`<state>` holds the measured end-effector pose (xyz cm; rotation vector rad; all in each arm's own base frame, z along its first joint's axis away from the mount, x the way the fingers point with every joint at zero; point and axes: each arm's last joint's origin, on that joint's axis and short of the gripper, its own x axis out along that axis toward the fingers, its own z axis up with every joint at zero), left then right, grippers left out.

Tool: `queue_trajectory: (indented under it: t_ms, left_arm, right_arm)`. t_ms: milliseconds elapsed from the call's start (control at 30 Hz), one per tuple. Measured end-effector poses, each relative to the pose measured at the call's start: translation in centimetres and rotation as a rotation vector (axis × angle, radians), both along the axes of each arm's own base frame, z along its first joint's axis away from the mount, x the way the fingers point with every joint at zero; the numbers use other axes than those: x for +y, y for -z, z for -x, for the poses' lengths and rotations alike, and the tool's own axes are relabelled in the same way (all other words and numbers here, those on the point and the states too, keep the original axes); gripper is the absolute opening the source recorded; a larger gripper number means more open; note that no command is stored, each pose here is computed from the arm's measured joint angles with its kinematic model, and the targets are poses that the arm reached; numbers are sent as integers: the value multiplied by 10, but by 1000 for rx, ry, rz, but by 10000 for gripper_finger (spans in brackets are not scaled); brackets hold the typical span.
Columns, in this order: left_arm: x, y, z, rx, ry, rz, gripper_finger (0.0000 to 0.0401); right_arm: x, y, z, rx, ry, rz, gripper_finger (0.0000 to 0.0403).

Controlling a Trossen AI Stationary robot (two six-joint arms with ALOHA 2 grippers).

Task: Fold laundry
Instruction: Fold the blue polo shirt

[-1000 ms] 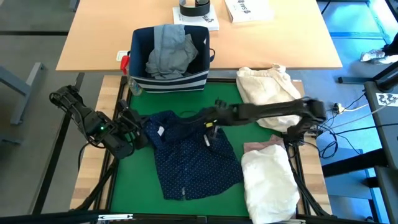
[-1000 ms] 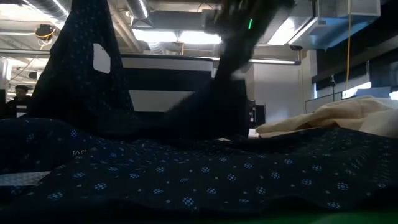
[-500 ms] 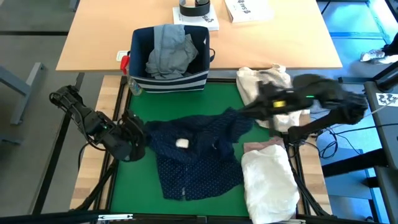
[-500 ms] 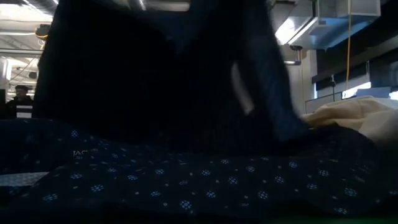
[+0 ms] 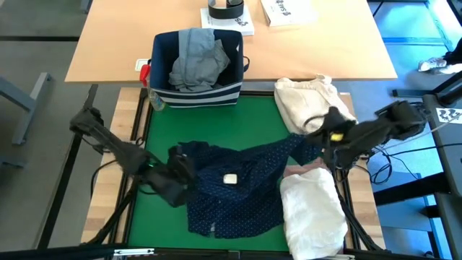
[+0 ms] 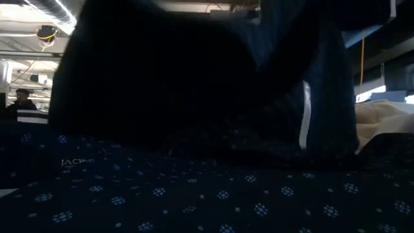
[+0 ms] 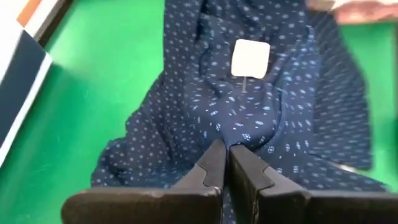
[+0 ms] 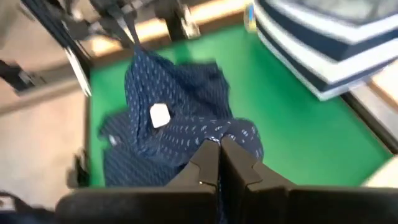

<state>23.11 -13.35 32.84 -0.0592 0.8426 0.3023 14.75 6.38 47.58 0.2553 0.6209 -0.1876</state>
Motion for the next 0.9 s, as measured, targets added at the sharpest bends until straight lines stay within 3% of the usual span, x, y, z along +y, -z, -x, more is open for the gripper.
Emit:
queue_trajectory:
  t_ms: [233, 367, 467, 633, 733, 900]
  left_arm:
    - [-5, 62, -63, 136, -44, -20, 7]
    - [0, 78, -79, 208, -29, 126, 30]
    - [4, 75, -78, 224, -44, 214, 55]
    - [2, 57, -60, 235, -30, 263, 96]
    - [-5, 51, -45, 259, -8, 217, 110]
    - [-31, 61, -22, 244, 73, 24, 114]
  right_arm:
    - [21, 18, -18, 141, -56, 78, 1]
    - [27, 23, -26, 180, -102, 73, 2]
    - [29, 24, -28, 194, -116, 66, 2]
    - [28, 24, -27, 192, -118, 68, 2]
    - [28, 24, -27, 192, -117, 67, 2]
    - [29, 23, -28, 182, -109, 70, 2]
